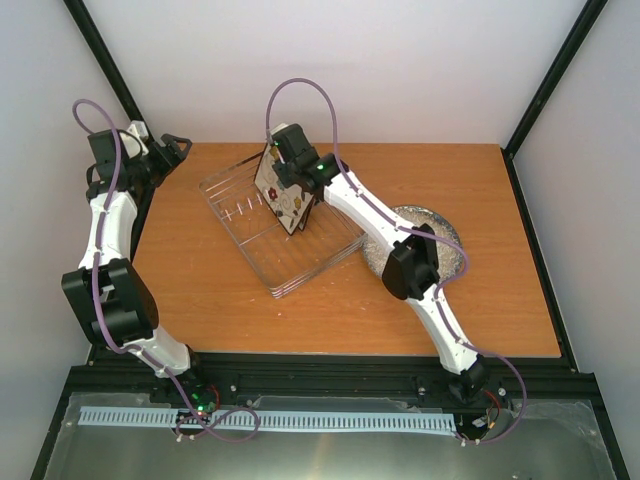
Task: Load the plates into the dish rack
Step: Insert the plate into the dish rack.
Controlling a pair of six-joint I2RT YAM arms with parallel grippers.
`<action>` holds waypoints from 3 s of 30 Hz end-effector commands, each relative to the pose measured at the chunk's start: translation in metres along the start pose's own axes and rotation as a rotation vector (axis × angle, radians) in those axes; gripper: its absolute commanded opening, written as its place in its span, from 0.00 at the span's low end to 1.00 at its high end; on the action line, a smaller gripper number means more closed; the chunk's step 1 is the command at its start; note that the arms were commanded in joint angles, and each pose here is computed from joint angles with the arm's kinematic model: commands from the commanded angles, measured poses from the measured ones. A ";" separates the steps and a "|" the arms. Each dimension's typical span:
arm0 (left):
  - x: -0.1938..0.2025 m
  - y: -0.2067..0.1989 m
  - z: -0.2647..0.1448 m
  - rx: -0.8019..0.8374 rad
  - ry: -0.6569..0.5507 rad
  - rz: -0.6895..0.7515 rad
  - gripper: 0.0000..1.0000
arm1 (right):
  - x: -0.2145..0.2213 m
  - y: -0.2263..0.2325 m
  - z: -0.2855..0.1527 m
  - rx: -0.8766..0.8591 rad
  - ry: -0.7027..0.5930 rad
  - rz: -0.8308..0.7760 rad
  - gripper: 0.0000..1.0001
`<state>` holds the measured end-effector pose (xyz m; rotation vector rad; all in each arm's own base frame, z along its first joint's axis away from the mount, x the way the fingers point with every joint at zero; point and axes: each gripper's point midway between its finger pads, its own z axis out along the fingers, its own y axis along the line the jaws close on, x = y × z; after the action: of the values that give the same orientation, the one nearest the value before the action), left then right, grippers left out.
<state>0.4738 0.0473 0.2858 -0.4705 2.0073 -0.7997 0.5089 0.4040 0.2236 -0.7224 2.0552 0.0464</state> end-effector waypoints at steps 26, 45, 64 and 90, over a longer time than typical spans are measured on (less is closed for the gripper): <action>-0.008 -0.013 -0.006 0.036 -0.022 0.009 0.93 | 0.005 0.092 0.002 -0.224 -0.015 -0.065 0.53; -0.003 -0.011 -0.006 0.040 -0.012 -0.001 0.93 | 0.012 0.086 0.009 -0.177 0.005 -0.076 0.65; 0.004 0.002 0.000 0.005 0.006 -0.003 0.93 | 0.014 0.080 0.022 -0.175 -0.005 -0.078 0.71; -0.001 0.007 0.013 0.021 0.014 -0.019 0.93 | 0.010 0.043 0.027 -0.059 -0.009 -0.065 0.79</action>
<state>0.4768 0.0464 0.2612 -0.5051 2.0486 -0.8308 0.5088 0.4363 0.2265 -0.7688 1.9729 0.0970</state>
